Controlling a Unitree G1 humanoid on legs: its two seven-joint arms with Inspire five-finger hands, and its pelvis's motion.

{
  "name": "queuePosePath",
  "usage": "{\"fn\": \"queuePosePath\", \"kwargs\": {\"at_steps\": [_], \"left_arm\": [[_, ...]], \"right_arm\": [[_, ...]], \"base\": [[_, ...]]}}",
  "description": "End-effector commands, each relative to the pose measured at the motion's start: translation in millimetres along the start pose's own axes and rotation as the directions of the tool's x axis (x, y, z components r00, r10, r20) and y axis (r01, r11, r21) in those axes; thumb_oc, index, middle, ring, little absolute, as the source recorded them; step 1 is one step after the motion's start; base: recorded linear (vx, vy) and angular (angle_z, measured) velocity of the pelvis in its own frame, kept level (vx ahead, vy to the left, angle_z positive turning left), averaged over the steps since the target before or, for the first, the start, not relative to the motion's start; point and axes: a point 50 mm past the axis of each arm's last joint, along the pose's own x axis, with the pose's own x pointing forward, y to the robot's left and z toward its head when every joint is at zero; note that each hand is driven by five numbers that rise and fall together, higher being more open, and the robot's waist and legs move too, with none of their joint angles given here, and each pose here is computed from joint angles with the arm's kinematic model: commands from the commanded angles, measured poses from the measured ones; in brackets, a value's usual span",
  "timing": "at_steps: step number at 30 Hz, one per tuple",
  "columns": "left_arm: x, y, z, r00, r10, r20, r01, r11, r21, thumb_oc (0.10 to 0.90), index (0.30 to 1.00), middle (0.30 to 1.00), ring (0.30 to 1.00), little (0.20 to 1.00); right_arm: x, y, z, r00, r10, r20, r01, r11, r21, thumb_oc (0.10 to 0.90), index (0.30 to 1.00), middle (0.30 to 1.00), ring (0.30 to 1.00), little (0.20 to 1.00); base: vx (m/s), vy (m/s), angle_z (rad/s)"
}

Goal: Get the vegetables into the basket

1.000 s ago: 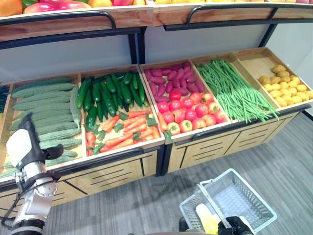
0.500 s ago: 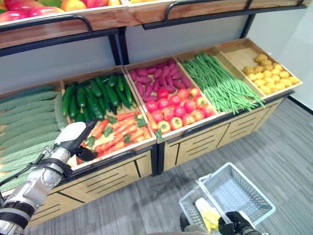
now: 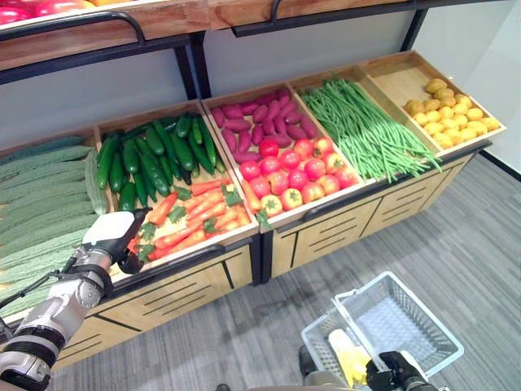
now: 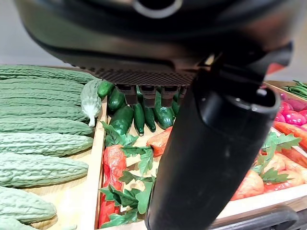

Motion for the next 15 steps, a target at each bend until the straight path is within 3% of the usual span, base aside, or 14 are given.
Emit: {"fn": "queuePosePath", "kwargs": {"at_steps": [1,15], "left_arm": [[28,91,12,0.948,0.314,0.056,-0.316,0.947,0.053,0.900,1.000,1.000,1.000,1.000],[42,97,24,0.940,0.333,0.068,-0.337,0.939,0.062,0.900,1.000,1.000,1.000,1.000]], "right_arm": [[7,-12,43,0.983,-0.024,0.181,0.028,0.999,-0.023,0.400,0.300,0.300,0.300,0.300],[10,-18,60,0.974,-0.046,0.222,0.052,0.998,-0.021,0.400,0.300,0.300,0.300,0.300]], "base": [[0.00,0.000,0.00],[0.00,0.003,-0.02]]}}
